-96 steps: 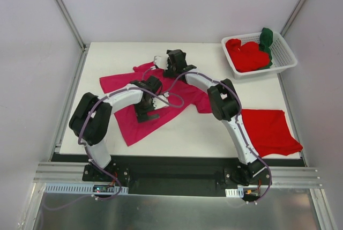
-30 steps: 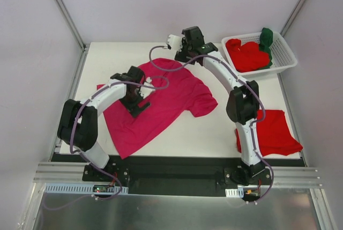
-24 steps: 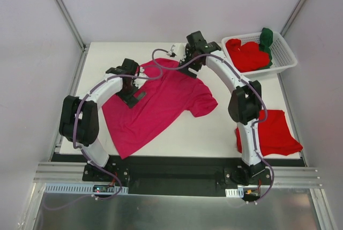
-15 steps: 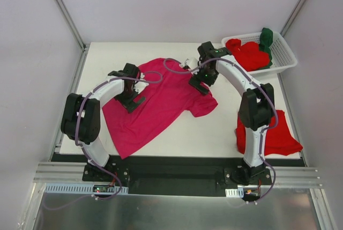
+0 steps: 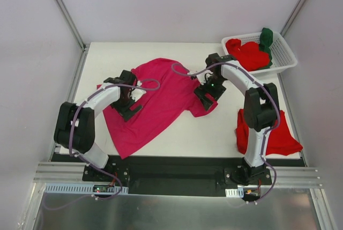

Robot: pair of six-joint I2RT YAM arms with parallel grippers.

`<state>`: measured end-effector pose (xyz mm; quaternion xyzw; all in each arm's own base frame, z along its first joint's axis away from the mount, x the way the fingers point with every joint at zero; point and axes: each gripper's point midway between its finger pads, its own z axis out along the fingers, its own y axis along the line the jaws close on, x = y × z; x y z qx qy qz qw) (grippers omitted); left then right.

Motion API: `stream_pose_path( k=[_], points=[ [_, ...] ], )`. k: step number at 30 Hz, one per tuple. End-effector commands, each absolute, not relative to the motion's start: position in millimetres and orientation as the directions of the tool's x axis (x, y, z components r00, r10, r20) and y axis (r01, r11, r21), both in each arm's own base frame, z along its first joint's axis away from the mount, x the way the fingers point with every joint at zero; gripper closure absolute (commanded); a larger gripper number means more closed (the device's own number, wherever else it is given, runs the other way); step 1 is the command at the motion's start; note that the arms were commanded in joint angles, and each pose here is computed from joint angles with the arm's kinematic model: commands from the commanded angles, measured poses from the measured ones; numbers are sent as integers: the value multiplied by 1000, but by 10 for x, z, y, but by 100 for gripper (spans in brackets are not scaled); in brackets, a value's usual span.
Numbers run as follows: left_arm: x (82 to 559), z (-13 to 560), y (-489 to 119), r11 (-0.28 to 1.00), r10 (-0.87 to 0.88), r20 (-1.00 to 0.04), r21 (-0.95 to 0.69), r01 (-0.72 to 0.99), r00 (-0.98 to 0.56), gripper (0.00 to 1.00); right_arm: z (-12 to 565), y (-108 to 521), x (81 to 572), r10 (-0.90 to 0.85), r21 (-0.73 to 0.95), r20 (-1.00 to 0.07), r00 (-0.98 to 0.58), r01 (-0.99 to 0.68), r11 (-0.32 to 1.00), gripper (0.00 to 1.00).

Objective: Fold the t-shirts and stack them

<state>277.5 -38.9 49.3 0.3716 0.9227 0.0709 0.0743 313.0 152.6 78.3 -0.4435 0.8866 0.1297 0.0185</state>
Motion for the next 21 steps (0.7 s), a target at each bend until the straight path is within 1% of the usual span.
stream_pose_path(
  k=[1,4,8,10,14,16,18,20,21],
  points=[
    [2265,641,-377,672,740,-52,83,736,-670,1,865,1351,3181,-728,199,-149,-669,-741,641,6],
    [1998,663,-349,652,758,-24,28,758,-651,1,814,1148,3358,-725,82,-121,-678,-735,673,6],
    [1788,682,-400,642,765,-29,-45,765,-644,1,694,1040,3422,-712,38,-91,-697,-717,697,7],
    [1768,692,-432,655,753,-32,-63,753,-658,1,643,1068,3490,-693,26,-117,-711,-700,714,10],
    [1793,722,-472,674,735,-35,-75,735,-677,1,539,1149,3526,-665,52,-131,-735,-675,736,18],
    [1813,739,-488,670,737,-43,-76,738,-674,1,457,1192,3534,-664,79,-121,-738,-674,735,24],
    [1808,741,-480,669,739,-38,-76,739,-673,1,426,1220,3566,-659,85,-122,-742,-669,738,26],
    [1815,748,-476,668,740,-38,-72,740,-672,1,375,1270,3570,-657,106,-121,-744,-668,737,34],
    [1807,748,-476,668,740,-37,-74,740,-672,1,373,1296,3577,-659,111,-124,-742,-670,734,42]
  ],
)
